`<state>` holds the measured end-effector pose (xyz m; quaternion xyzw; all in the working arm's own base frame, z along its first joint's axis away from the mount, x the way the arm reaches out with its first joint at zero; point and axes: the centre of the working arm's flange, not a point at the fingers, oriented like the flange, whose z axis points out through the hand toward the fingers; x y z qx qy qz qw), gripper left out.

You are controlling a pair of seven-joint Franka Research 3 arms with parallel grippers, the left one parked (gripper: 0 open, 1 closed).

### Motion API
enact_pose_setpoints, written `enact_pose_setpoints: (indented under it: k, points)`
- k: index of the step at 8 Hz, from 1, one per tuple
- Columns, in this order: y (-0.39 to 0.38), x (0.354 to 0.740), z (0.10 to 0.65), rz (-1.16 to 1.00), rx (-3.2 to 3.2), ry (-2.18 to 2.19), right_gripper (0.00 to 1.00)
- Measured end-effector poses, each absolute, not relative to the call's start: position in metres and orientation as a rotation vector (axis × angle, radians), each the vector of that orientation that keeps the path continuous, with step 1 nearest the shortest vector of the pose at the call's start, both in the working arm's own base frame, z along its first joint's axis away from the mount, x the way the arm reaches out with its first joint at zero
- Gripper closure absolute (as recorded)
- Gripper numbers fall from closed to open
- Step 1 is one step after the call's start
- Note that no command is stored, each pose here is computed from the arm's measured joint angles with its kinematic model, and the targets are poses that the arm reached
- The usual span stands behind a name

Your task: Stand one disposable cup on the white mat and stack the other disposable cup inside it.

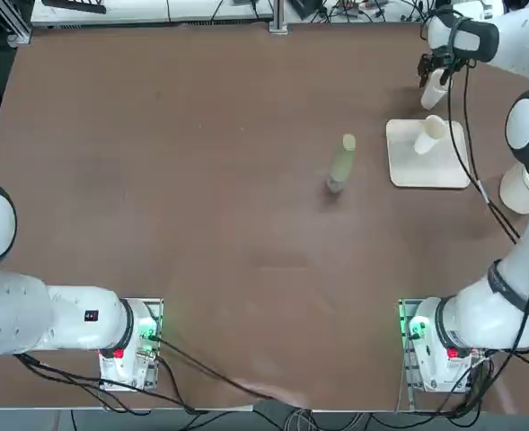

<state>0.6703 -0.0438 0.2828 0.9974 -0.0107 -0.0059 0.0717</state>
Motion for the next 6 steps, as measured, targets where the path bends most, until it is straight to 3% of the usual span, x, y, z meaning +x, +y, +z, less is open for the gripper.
enact_pose_setpoints:
  k: [1, 3, 4, 6]
  points:
    - [-0.045, 0.671, 0.276, -0.018, 2.997, -0.032, 0.18]
    - [-0.046, 0.672, 0.266, -0.015, 2.996, -0.032, 0.46]
    - [-0.048, 0.673, 0.266, -0.006, 2.995, -0.036, 0.54]
    - [-0.050, 0.680, 0.276, 0.028, 2.994, -0.042, 0.94]
